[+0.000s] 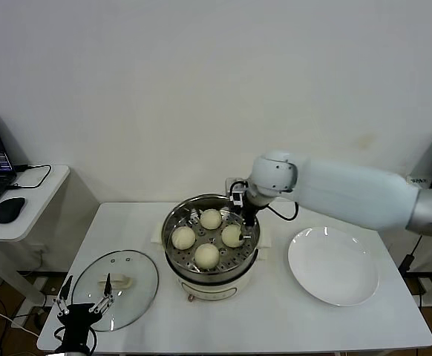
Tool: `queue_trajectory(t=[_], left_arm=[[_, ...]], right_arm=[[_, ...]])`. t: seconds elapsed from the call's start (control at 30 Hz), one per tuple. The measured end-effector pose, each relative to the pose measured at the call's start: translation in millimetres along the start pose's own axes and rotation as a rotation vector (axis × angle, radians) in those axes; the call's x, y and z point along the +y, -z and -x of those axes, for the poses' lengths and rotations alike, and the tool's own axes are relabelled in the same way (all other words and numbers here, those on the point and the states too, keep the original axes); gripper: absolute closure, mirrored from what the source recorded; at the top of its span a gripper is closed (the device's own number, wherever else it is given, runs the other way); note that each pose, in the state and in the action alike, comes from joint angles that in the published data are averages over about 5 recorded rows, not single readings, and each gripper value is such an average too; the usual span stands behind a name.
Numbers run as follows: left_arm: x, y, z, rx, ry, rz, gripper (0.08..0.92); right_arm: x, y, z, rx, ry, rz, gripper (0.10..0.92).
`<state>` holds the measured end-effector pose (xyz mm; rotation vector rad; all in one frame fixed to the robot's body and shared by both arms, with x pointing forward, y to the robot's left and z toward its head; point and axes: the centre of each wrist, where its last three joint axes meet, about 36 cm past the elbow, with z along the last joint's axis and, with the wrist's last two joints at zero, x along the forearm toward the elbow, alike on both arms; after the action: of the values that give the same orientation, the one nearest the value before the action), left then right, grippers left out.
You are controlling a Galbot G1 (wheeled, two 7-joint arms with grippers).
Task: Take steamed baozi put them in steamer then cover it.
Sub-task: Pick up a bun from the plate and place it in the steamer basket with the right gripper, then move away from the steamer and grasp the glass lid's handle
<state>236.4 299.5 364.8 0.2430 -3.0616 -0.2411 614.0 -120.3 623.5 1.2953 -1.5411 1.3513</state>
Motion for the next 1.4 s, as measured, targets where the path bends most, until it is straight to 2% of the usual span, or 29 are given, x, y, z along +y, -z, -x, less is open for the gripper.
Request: queue_trajectory(t=[0.2,0.43,0.63,0.9,1.03,1.2,1.4], left_arm=[[-1.4,-0.7,0.0,-0.002,-0.003,-0.001,0.177],[-5.0,-6.2,-2.2,-0.005,-0.011,0.003,0.177],[-9.7,-9.5,-5.5,-0.009,-0.008,-0.001,0.177],[-14.1,-16.7,-10.6,0.001,0.008,-0.008,0.177],[-16.5,-20.0,-10.0,0.009,0.011,0.007,0.177],[-12.4,-24.3,-4.2,0.013,0.006,0.066,0.177],[13.0,-34.5,6.7,-0.023,0.007,0.287,0.177]], right_arm=[[16.9,-28.4,-28.7,-0.086,-0.09,0.051,0.2],[61.6,-89.4,-35.1,-0.27,-0.308,0.169,0.2],[103.7,-137.1,-13.0,-0.477,-0.534,0.286,0.2],[147.5,-171.3,25.5,-0.785,-0.807,0.411,0.2],[182.9,-190.9,57.2,-0.888,-0.918,0.513,0.2],[244.7,-216.8,94.6,-0.917,-1.061,0.672,0.2],[330.0,-240.9,120.6,-0.824,-1.192,0.86,0.2]])
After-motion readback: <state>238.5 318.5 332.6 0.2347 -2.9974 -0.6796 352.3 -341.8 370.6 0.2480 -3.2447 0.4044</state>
